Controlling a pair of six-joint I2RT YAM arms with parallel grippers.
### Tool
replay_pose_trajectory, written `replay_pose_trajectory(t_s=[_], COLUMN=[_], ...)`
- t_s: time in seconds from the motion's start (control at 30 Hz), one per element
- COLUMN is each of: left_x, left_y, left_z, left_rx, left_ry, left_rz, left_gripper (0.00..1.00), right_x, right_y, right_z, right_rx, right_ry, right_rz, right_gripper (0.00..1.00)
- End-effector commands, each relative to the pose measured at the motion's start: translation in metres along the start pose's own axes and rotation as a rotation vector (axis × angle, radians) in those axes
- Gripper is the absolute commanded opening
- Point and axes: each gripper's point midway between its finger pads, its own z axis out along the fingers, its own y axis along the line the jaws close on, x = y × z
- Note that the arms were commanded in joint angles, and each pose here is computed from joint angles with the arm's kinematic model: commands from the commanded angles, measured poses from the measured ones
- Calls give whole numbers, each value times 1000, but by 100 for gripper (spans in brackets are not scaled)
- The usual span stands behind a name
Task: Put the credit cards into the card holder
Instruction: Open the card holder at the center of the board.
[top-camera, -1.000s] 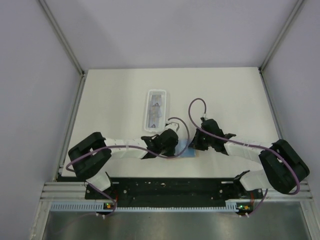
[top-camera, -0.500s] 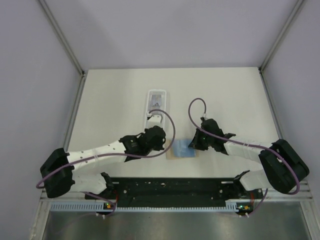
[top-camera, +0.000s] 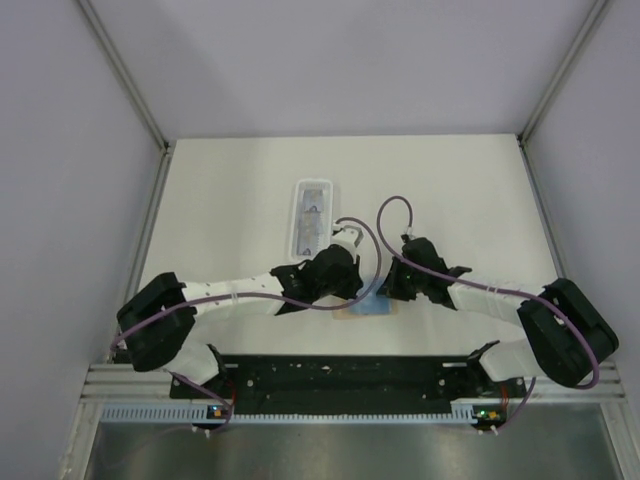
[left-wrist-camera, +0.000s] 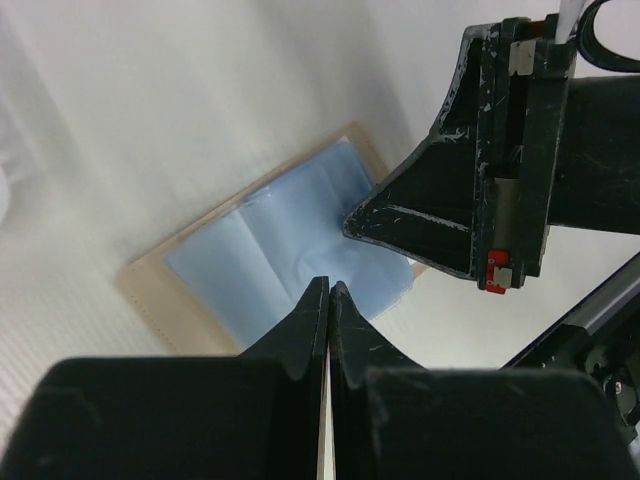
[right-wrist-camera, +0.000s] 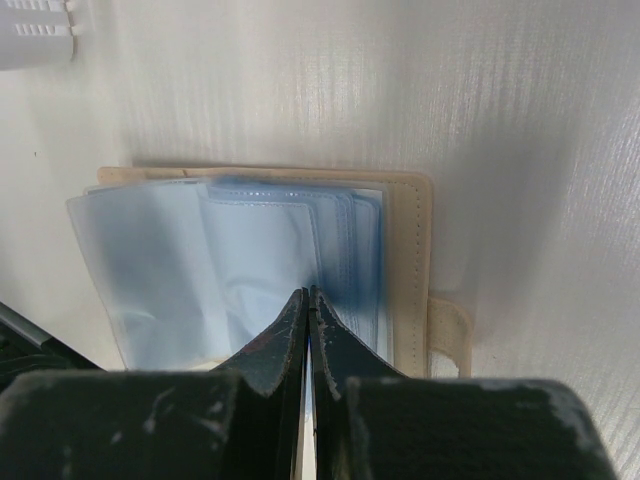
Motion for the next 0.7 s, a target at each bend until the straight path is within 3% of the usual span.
replay_pose_trajectory(t_s=[0.0,0.23,0.67], left_x=[-1,37,64], left_y=[-18,14,32], left_z=[17,29,31], left_rx=[90,-30,-75], left_ry=[-20,71,120], left_rz=[-12,-54,-59], left_gripper=[0,0,0], right_x=[7,2,-17], right_y=[-17,-20,-40], right_z=[0,-7,-32], right_rx=[85,109,266], right_ry=[9,-14,-97], right_rz=[-10,-18,-44], right_gripper=[0,0,0])
